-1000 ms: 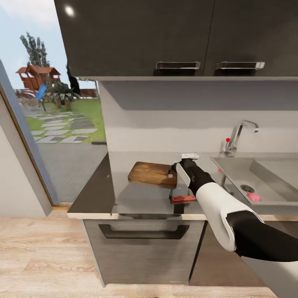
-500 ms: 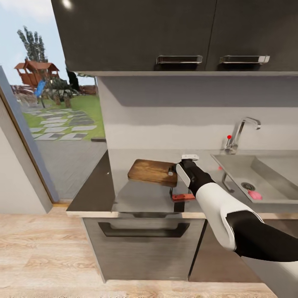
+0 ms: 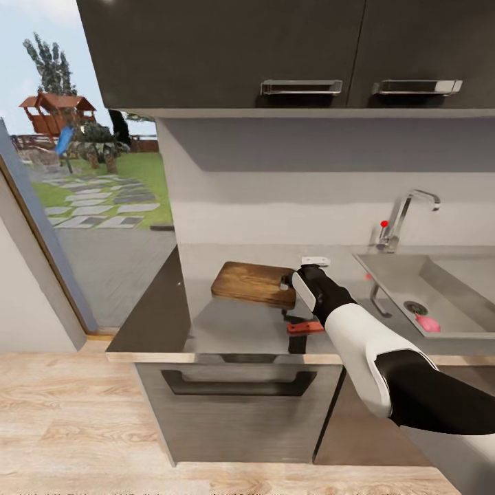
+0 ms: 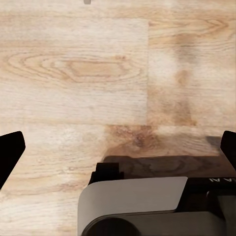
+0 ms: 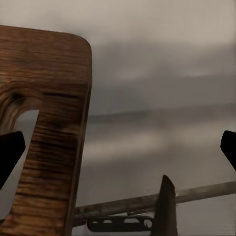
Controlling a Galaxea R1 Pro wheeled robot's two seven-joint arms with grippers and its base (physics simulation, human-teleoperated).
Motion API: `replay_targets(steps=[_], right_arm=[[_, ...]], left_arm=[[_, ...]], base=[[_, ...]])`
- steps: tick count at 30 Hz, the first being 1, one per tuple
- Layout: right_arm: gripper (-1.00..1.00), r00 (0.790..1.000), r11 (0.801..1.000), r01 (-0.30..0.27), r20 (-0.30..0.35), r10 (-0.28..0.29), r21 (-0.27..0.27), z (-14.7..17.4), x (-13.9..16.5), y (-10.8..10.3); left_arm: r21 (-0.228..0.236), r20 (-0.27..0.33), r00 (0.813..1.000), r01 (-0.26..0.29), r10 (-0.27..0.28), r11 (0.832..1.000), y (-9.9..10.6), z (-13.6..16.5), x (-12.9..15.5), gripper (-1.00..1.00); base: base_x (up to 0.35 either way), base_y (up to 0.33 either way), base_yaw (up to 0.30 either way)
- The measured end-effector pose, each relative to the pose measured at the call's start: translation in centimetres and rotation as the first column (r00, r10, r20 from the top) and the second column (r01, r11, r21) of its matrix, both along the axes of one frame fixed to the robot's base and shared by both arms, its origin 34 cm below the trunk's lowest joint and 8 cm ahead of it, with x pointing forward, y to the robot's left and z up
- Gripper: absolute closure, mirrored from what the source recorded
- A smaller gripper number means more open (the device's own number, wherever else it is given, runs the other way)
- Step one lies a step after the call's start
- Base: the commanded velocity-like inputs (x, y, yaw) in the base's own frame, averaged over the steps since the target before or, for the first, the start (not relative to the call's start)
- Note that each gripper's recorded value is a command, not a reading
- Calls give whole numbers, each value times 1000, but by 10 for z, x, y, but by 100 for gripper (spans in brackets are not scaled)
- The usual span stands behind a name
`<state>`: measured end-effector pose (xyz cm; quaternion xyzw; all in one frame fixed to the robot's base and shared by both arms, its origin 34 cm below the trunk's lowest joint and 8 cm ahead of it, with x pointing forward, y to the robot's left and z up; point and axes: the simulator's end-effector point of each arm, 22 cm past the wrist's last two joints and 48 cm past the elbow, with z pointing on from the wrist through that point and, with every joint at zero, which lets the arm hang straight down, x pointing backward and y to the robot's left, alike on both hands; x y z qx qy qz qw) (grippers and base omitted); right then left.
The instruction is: In the kitchen, take the Vidalia onion out of the sink, dice it on the chopping board with the paring knife, put the diced onion into the bowl on the countertop, then place both the paring knife and the chopping board into the sink.
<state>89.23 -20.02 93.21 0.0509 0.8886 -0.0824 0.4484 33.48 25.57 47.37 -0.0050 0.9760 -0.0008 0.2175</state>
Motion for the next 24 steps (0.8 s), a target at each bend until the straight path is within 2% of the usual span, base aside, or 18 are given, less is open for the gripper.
replay_targets(steps=[16,18,19,20,21,24], right_arm=[[-100,1000,1000,-2,-1,2,-2,-9,6,0],[-100,1000,1000,-1,1,1,-14,-8,7,-1],[-100,999,1000,0,-35,0,0,-25,2,0],[-100,999,1000,-1,-39,0,-17,-27,2,-2],[-100,999,999,-1,-37,0,-34,-25,3,-4],[-100,1000,1000,0,-30,-1,-27,-26,5,-4]], left_arm=[[0,-26,1000,0,0,1000,0,-5,-9,-100],[0,-29,1000,0,0,1000,0,-5,-10,-100],[0,-31,1000,0,0,1000,0,-6,-11,-100],[0,-32,999,0,0,1000,0,-6,-12,-100],[0,-34,999,0,0,1000,0,-6,-12,-100],[0,-39,999,0,0,1000,0,-7,-14,-100]], base=[[0,2,0],[0,154,0],[0,205,0],[0,202,0],[0,150,0],[0,66,0]])
